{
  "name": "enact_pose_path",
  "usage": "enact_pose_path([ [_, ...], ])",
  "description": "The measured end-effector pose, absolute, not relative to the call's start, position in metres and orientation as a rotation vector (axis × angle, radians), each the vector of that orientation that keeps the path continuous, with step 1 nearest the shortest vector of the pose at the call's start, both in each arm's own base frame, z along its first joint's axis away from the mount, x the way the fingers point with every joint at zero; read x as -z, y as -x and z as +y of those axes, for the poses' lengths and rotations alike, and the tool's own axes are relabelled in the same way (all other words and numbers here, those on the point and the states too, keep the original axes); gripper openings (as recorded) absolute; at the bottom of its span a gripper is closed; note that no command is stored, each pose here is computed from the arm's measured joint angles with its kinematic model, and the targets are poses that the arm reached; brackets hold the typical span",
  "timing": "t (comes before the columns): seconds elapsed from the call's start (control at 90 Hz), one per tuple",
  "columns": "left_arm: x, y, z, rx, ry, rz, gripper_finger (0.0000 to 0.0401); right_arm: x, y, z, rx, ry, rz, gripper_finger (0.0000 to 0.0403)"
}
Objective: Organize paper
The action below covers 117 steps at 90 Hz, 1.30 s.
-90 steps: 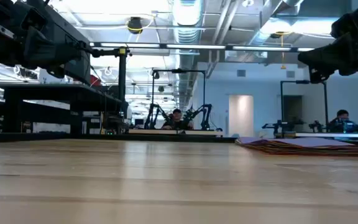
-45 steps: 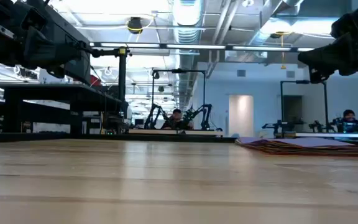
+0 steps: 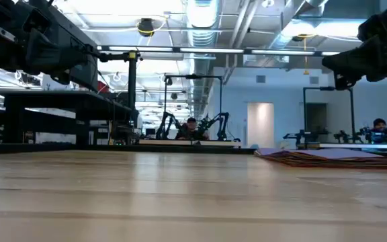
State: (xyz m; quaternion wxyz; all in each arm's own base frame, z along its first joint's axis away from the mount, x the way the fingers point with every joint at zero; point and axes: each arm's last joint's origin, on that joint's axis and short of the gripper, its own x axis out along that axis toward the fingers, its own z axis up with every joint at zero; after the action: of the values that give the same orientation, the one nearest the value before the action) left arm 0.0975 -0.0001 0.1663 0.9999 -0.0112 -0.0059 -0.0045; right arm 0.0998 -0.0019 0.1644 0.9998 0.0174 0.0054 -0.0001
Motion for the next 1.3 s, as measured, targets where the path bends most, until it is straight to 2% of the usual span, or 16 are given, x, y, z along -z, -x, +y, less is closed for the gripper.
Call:
enact_pose_path([
  [0.222, -0.166, -0.098, 0.0, 0.009, 0.021, -0.013, 0.0, -0.164, -0.1, -0.002, 0.0, -0.035, 0.011, 0.0],
  [0.356, -0.173, -0.097, 0.0, 0.009, -0.052, -0.077, 0.0, -0.164, -0.1, -0.002, 0.001, -0.034, 0.011, 0.0],
  [0.5, -0.2, -0.093, 0.002, -0.014, 0.218, -0.224, 0.0, -0.164, -0.1, -0.002, 0.0, -0.035, 0.011, 0.0],
  [0.622, -0.218, -0.094, 0.009, -0.225, 0.561, -0.23, 0.0, -0.165, -0.1, -0.002, 0.0, -0.035, 0.011, 0.0],
  [0.689, -0.226, -0.103, 0.012, -0.308, 0.633, -0.191, 0.0, -0.164, -0.1, -0.002, 0.0, -0.035, 0.011, 0.0],
  [0.811, -0.256, -0.136, 0.017, -0.369, 0.615, -0.097, 0.0, -0.165, -0.1, -0.002, 0.001, -0.035, 0.011, 0.0],
  [0.978, -0.279, -0.209, 0.037, -0.504, 0.603, 0.152, 0.0, -0.164, -0.1, -0.002, 0.0, -0.035, 0.011, 0.0],
  [1.078, -0.293, -0.254, 0.047, -0.473, 0.598, 0.252, 0.0, -0.164, -0.1, -0.003, 0.012, -0.034, 0.011, 0.0],
  [1.189, -0.305, -0.301, 0.055, -0.442, 0.566, 0.255, 0.0, -0.164, -0.1, -0.003, 0.015, -0.034, 0.011, 0.0],
  [1.3, -0.311, -0.342, 0.062, -0.396, 0.399, 0.299, 0.0, -0.164, -0.1, -0.003, 0.015, -0.034, 0.011, 0.0],
])
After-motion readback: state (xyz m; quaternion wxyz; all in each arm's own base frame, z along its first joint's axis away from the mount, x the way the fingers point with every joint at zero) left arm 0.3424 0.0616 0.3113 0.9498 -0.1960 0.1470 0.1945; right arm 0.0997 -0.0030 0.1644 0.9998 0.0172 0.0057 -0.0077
